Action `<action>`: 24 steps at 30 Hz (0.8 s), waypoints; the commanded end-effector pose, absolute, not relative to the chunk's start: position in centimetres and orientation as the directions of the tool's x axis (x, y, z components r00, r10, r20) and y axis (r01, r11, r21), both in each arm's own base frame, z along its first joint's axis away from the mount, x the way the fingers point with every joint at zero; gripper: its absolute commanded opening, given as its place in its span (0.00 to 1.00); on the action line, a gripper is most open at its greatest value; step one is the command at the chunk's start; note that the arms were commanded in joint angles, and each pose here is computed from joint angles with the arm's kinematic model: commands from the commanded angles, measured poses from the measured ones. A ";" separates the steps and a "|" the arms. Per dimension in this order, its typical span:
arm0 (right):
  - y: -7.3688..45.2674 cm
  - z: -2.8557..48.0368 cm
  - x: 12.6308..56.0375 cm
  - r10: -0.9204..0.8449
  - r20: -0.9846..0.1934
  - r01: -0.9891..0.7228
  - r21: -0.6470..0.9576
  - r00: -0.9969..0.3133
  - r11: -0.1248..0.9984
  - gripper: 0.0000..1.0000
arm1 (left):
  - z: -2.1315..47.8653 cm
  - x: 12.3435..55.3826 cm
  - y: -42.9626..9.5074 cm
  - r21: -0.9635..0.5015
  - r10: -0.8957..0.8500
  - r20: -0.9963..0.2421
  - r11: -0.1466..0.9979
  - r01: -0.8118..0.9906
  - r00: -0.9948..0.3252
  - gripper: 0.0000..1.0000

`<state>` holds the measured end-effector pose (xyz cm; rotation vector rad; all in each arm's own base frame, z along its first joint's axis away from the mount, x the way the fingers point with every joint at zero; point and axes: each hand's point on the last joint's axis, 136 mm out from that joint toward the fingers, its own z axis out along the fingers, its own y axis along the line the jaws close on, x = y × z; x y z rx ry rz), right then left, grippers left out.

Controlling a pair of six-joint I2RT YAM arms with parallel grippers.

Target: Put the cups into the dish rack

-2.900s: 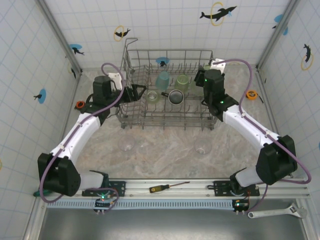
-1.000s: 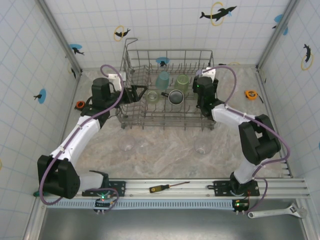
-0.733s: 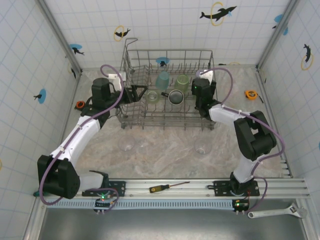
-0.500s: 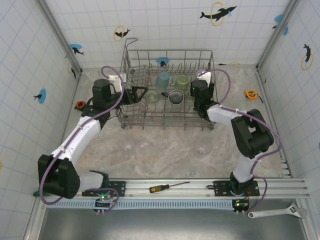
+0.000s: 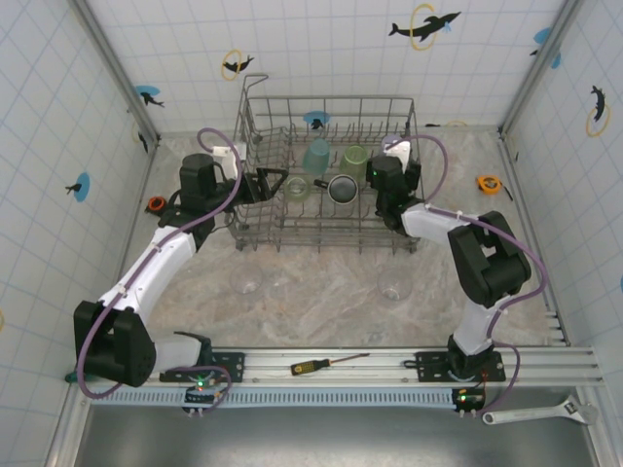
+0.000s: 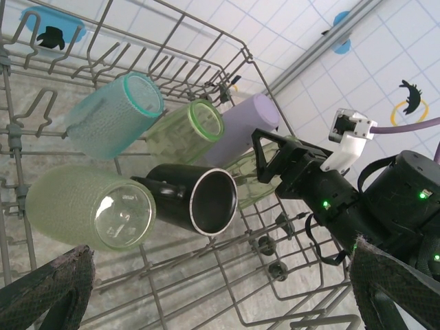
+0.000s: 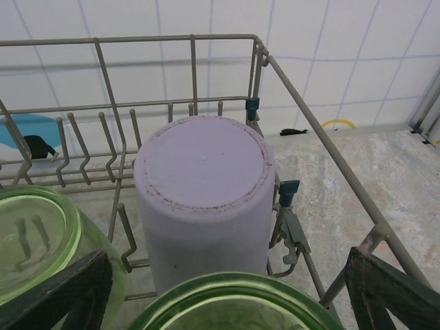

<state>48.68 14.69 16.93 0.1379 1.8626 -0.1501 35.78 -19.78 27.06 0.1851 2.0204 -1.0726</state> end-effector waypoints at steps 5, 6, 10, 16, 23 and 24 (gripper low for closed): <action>15.6 22.8 48.4 0.091 -0.974 0.174 0.054 -0.209 0.983 1.00 | 26.8 35.8 -19.7 -0.625 -0.232 -0.722 0.624 0.470 -0.652 0.98; 15.7 23.4 48.3 0.096 -0.973 0.171 0.061 -0.208 0.983 1.00 | 26.7 35.9 -19.7 -0.623 -0.233 -0.723 0.627 0.468 -0.651 0.98; 15.8 25.4 47.7 0.122 -0.969 0.151 0.091 -0.214 0.984 1.00 | 26.1 36.4 -18.9 -0.583 -0.218 -0.739 0.682 0.442 -0.638 0.98; 15.6 27.1 46.1 0.166 -0.953 0.128 0.137 -0.253 0.982 1.00 | 25.6 36.9 -17.6 -0.527 -0.212 -0.765 0.749 0.402 -0.608 0.98; 15.2 27.9 42.7 0.225 -0.922 0.080 0.210 -0.317 0.974 1.00 | 26.4 37.7 -16.4 -0.466 -0.203 -0.798 0.805 0.367 -0.567 0.98; 15.1 27.8 42.2 0.232 -0.916 0.074 0.220 -0.327 0.973 1.00 | 26.4 37.8 -16.3 -0.459 -0.200 -0.801 0.810 0.364 -0.564 0.98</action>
